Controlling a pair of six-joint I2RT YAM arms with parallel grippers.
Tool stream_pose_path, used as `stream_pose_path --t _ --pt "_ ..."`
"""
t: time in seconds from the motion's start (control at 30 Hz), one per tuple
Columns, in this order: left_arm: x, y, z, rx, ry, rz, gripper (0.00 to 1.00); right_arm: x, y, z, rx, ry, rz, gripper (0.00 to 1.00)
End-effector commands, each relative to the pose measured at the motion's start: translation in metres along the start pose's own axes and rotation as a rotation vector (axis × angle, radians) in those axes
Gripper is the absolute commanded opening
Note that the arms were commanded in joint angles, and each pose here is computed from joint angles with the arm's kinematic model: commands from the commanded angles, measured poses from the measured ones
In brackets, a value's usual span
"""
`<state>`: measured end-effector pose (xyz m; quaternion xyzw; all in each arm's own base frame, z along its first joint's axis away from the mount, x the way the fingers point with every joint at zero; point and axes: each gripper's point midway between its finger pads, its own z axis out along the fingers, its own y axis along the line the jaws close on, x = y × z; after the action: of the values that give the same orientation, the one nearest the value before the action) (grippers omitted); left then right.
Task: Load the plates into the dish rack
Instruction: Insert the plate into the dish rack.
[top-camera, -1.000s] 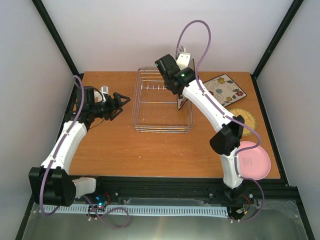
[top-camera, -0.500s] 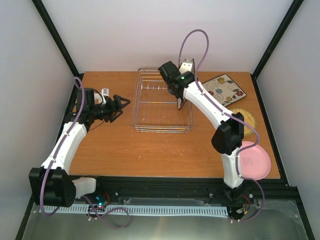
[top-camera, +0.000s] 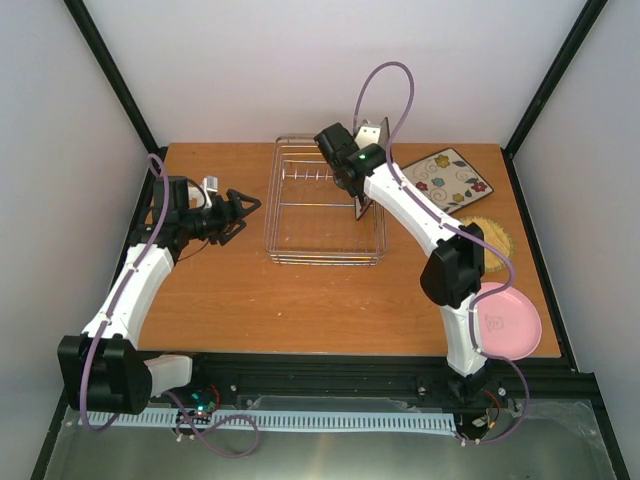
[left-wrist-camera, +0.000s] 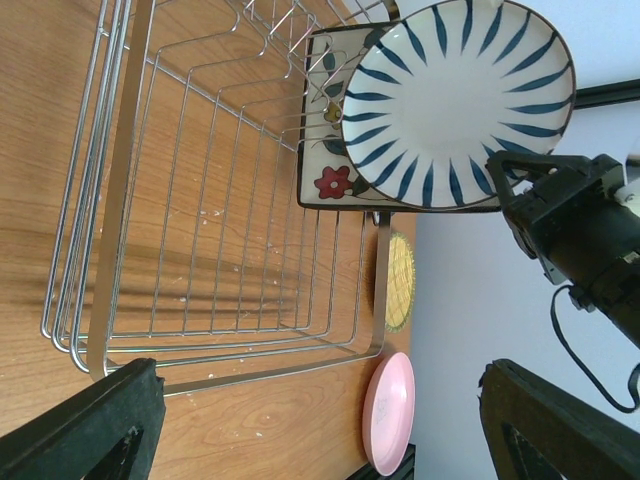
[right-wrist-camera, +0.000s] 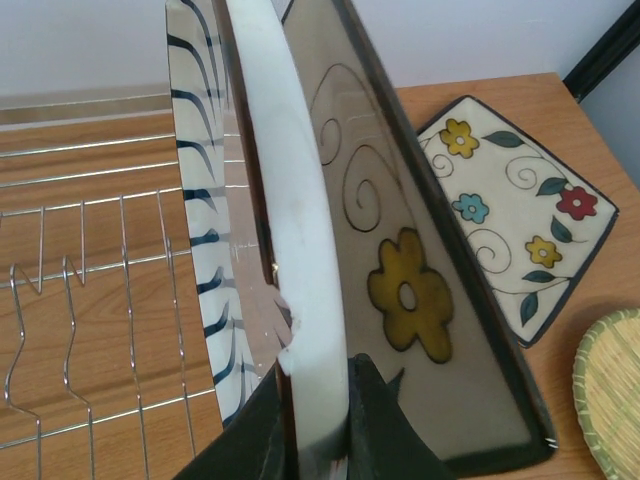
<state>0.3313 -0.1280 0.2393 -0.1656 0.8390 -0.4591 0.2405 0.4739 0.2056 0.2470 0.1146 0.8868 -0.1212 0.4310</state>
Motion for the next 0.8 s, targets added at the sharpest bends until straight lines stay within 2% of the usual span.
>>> stream_pose_path --t 0.0,0.4,0.77 --pt "-0.003 -0.006 -0.007 0.015 -0.021 0.036 0.87 -0.036 0.01 -0.005 -0.03 -0.11 0.111 0.03" --pt "-0.012 -0.002 -0.006 0.013 -0.031 0.046 0.9 -0.037 0.019 0.015 -0.044 -0.097 0.107 0.03" --pt "-0.016 0.002 -0.004 0.005 -0.03 0.032 0.9 -0.009 0.032 0.034 -0.059 -0.021 0.085 0.03"
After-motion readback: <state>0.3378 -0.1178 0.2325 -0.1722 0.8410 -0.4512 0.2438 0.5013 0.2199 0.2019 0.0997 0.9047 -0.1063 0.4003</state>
